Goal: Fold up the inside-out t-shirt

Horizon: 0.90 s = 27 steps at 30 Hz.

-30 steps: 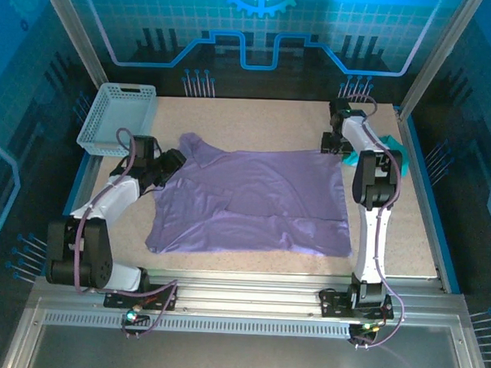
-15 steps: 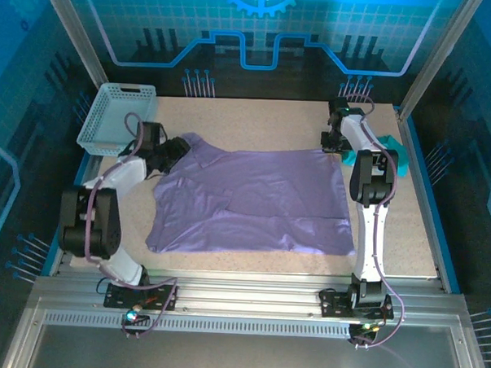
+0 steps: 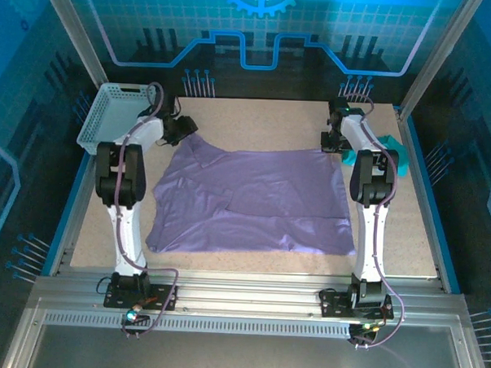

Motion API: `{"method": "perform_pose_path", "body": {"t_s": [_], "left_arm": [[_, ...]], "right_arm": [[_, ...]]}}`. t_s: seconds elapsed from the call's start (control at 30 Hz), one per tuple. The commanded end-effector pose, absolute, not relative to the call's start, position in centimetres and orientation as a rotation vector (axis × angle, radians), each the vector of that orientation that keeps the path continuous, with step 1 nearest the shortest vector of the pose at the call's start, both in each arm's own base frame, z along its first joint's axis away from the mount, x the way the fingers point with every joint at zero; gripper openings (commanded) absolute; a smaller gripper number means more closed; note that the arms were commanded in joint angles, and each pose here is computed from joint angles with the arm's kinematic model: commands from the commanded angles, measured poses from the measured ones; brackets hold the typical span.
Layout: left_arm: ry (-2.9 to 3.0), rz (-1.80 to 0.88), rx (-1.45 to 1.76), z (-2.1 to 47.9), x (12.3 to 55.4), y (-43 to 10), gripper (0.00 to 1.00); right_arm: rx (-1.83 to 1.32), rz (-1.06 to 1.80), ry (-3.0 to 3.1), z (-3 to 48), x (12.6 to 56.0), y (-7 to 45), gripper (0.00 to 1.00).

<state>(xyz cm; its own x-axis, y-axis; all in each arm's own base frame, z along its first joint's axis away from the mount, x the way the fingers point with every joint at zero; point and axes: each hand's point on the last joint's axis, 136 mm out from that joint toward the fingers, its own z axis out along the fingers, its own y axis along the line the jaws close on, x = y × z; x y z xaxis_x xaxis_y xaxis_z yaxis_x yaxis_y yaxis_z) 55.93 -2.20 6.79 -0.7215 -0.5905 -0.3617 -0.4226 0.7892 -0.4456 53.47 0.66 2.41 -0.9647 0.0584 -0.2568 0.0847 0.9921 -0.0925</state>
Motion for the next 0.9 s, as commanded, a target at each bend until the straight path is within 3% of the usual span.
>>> {"method": "perform_pose_path", "body": {"t_s": [0.0, 0.37, 0.87], "left_arm": [[2.594, -0.405, -0.7, 5.4, 55.2, -3.0, 0.53], [2.635, -0.421, -0.69, 3.8, 55.8, -4.0, 0.49], [2.649, -0.444, -0.699, 2.8, 56.6, -4.3, 0.25]], "right_arm": [[0.077, -0.135, 2.871, 3.5, 53.2, 1.0, 0.09], [0.072, -0.103, 2.872, 3.1, 53.3, 1.3, 0.08], [0.066, -0.092, 2.868, 3.0, 53.5, 1.1, 0.07]]}}
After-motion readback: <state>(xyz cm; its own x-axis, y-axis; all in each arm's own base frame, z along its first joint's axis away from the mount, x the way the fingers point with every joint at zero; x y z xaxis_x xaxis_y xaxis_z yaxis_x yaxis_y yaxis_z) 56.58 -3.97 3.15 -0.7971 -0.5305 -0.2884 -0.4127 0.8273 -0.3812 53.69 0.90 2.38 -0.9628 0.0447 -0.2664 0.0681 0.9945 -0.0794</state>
